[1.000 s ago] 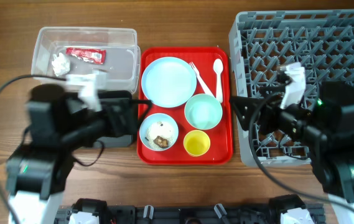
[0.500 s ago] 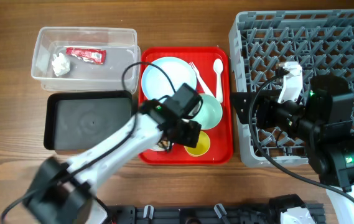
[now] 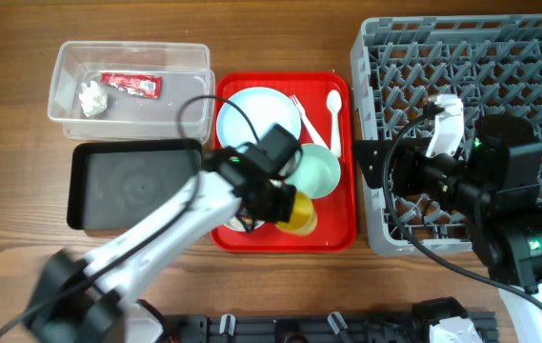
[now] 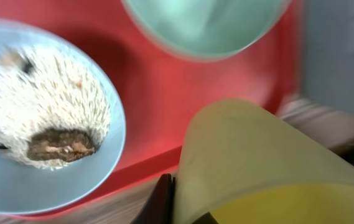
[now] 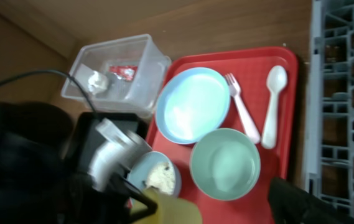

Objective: Sort waste into correct bins and load items into the dishwasher rack

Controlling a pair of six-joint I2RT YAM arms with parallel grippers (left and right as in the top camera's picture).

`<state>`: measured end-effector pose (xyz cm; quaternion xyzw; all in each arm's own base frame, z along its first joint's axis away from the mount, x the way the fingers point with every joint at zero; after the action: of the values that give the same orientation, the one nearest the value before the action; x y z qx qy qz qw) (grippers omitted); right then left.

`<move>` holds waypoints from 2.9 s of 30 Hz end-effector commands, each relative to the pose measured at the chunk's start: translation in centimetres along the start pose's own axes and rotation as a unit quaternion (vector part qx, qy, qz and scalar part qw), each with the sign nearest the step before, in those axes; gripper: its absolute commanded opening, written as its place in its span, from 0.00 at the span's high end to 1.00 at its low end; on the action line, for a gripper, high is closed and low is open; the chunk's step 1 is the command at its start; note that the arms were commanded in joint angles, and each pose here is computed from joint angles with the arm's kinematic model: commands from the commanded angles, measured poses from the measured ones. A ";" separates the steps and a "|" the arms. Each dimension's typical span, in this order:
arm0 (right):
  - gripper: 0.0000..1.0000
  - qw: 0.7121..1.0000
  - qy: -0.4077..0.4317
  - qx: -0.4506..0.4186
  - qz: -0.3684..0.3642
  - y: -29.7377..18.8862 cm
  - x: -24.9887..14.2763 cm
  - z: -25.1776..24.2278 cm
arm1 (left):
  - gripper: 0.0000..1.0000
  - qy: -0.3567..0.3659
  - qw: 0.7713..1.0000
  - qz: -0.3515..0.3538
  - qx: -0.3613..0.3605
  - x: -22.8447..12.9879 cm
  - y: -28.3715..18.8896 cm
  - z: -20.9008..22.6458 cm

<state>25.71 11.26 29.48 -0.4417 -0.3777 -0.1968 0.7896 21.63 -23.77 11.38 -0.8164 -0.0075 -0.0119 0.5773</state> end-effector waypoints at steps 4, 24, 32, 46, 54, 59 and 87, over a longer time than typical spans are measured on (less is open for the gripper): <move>0.15 0.981 -0.075 0.174 -0.042 -1.7 2.0 6.0 | 0.96 -0.023 0.932 -0.075 -0.355 5.0 -15.4 -3.1; 0.22 0.877 -0.222 0.414 -0.104 -2.0 4.0 16.5 | 0.96 0.105 0.806 0.043 -0.581 1.0 -23.6 -5.2; 0.46 0.872 -0.217 0.427 -0.096 -1.9 3.8 16.7 | 0.96 0.099 0.828 0.023 -0.551 1.5 -22.2 -5.9; 0.55 0.945 -0.194 0.233 -0.125 -3.3 4.4 10.3 | 0.00 0.074 0.848 -0.032 -0.524 3.9 -21.8 -4.5; 0.55 0.990 0.009 -0.135 -0.051 -5.3 0.0 -3.7 | 0.00 0.069 0.849 -0.039 -0.523 4.2 -21.9 -4.2; 0.56 0.957 0.112 -0.262 0.056 -5.1 -4.6 -9.4 | 0.00 0.069 0.849 -0.039 -0.523 4.2 -21.9 -4.2; 0.23 0.991 0.022 -0.129 0.032 -3.4 -0.3 -5.7 | 0.07 -0.018 0.921 -0.076 -0.382 5.5 -16.6 -1.5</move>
<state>27.00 3.07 25.07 -0.5990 -0.2351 -0.2069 0.7370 25.28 -20.10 30.44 -0.9913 -0.0208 -0.0357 0.1249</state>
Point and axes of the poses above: each gripper's point midway between its finger pads, its own y axis out along the fingers, its own z axis along the line the jaws close on, x = y × z, the point moved 1 cm from there along -y, back along the fingers, and after that the axes turned 14 degrees about -y, right-handed, at the moved point
